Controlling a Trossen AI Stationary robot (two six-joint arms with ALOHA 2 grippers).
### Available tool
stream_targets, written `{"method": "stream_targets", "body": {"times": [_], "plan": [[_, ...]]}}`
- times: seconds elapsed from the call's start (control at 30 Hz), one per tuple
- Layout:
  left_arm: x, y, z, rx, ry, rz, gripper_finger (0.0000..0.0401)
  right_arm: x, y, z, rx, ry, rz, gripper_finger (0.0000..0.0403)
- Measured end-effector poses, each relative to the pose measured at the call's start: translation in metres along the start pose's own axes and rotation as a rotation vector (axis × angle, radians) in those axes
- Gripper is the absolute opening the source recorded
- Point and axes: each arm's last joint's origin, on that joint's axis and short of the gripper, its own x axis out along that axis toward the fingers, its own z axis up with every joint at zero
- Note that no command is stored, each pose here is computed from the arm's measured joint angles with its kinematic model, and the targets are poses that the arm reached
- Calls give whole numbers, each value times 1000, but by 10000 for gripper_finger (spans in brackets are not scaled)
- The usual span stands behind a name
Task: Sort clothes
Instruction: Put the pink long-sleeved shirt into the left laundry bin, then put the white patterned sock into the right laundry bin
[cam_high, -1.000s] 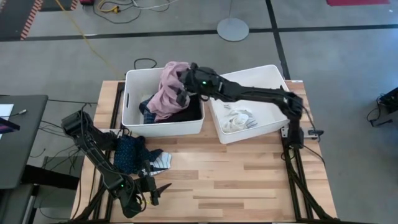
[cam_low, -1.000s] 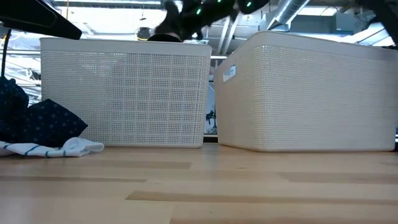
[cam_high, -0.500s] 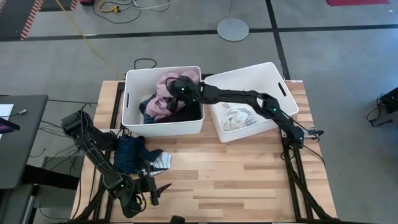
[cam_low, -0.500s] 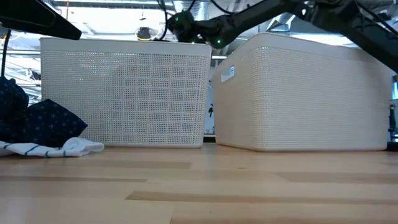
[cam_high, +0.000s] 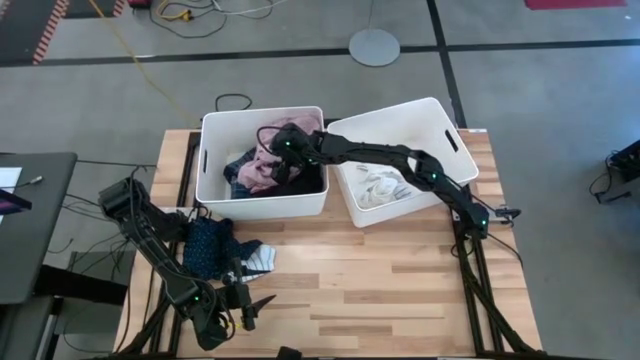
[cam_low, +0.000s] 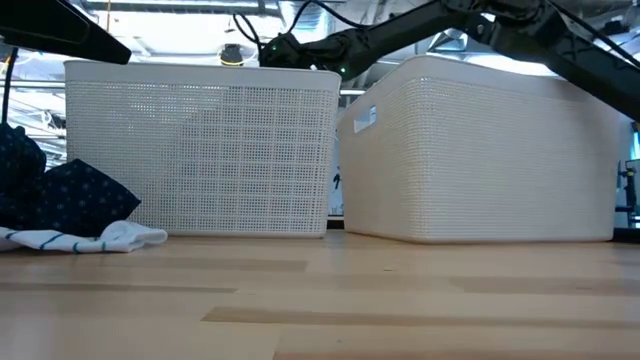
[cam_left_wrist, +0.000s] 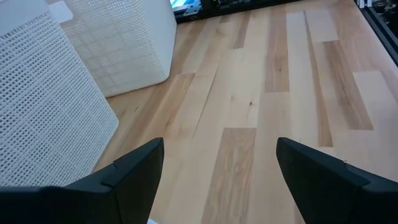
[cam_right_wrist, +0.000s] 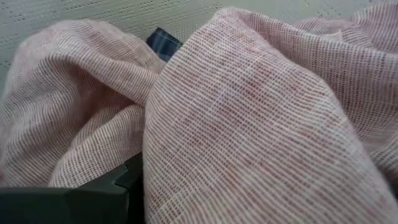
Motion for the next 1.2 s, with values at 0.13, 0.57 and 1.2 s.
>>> {"method": "stream_targets", "body": {"times": [0.13,0.57,1.2], "plan": [[0,0,0,-4,1,-2,304,-17,13,17,-32,-46,17,290],[0,-1,0,0,13,-17,304,-118,53,76,-129,-279,74,290],[0,-2,-5,112,127,-135,303,-221,80,92,-267,-332,126,290]]}}
